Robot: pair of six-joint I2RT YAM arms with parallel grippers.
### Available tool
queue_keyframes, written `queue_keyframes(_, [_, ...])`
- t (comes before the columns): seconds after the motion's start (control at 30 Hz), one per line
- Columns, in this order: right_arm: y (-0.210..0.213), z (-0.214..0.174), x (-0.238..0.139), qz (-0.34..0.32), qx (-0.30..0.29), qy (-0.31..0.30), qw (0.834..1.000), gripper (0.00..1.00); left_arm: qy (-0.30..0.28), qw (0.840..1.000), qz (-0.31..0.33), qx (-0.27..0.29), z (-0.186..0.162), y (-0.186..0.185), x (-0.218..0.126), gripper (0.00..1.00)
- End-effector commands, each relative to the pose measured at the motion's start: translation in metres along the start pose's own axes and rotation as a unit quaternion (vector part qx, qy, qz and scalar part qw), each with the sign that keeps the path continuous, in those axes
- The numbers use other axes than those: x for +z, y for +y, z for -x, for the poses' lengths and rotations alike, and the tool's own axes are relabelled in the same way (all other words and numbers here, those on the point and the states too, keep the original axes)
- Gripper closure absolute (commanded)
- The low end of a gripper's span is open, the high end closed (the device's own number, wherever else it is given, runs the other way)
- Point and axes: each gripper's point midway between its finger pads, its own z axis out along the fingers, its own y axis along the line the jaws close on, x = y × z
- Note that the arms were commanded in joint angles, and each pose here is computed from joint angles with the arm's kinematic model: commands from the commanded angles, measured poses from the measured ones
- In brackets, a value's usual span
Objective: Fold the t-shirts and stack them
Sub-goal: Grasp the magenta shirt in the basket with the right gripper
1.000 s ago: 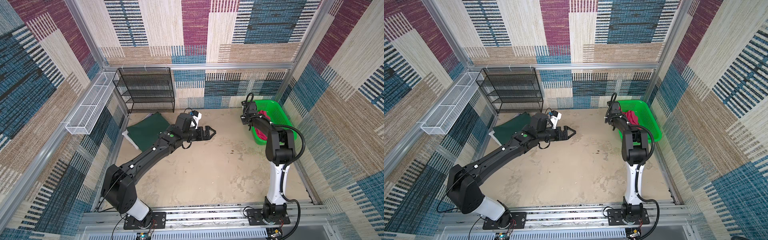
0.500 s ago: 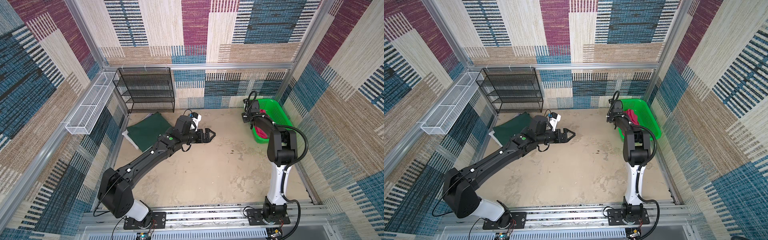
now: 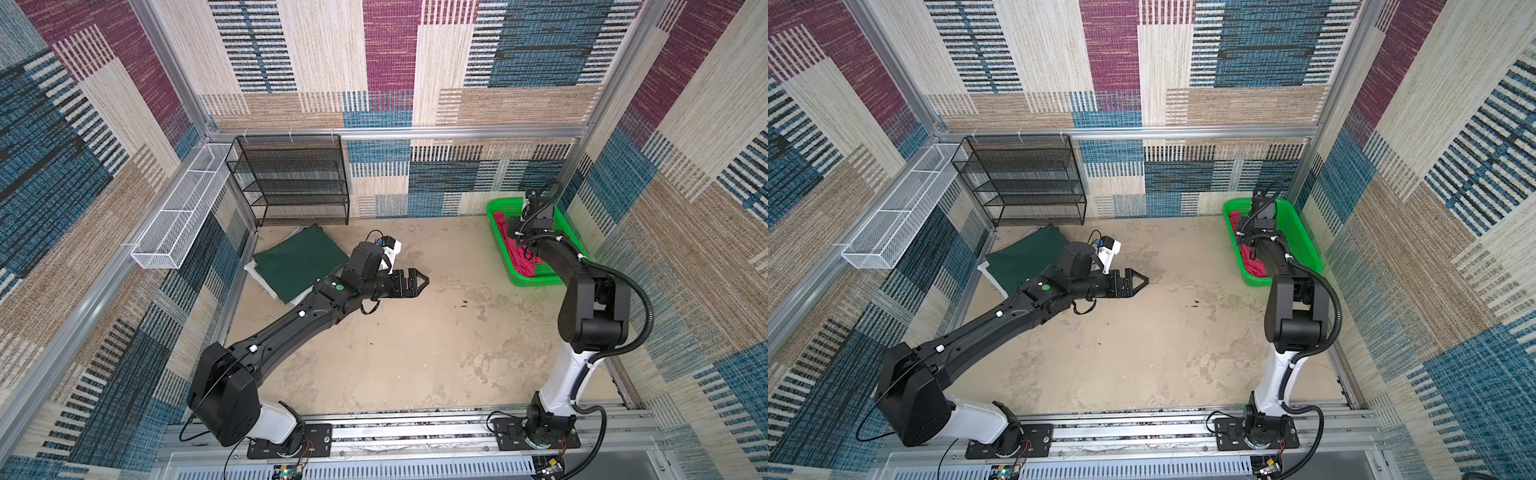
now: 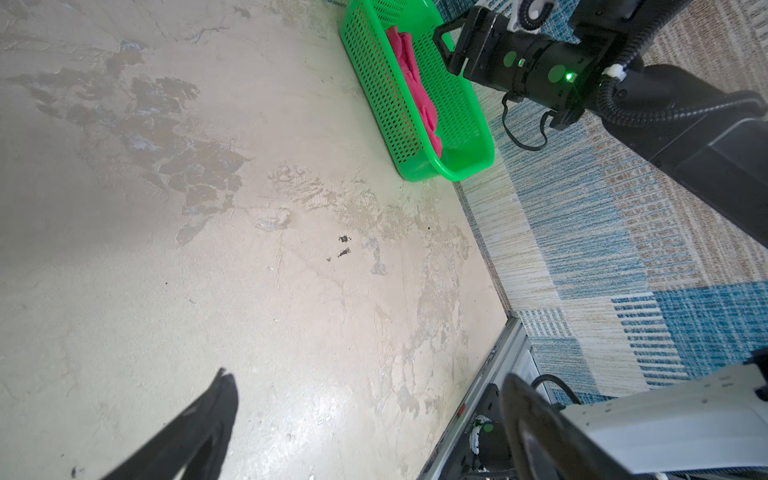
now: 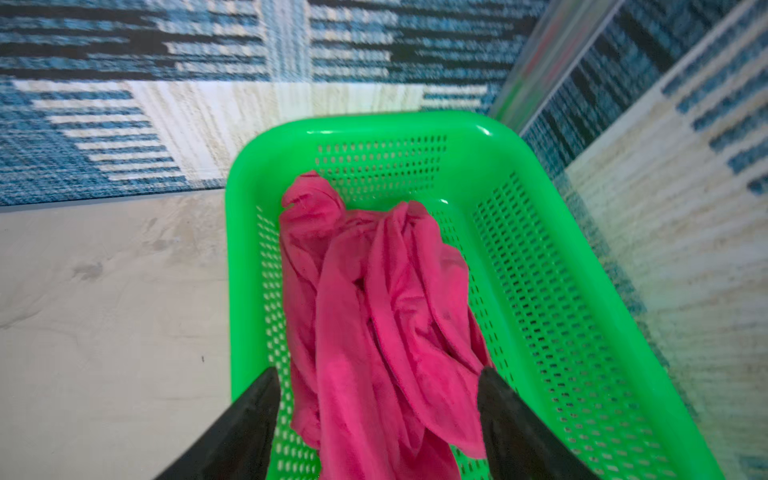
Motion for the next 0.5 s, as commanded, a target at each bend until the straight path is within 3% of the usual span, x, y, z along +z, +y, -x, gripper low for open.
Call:
queue_keyframes(0.0, [0.002,-0.016,0.012,0.05,0.072,0.025,0.996,0.25,-0.018,1.0,0.004,0.01,0.004,0.001,-0.002,0.01])
queue_keyframes(0.27, [0.002,-0.055,0.041,0.076,0.106,0.078,0.988,0.27,-0.01,1.0,0.017,0.011,-0.004,0.01,-0.001,0.01])
queue_keyframes(0.47, [-0.001,-0.072,0.049,0.064,0.104,0.092,0.988,0.44,-0.013,1.0,0.022,0.007,-0.008,0.014,-0.004,0.01])
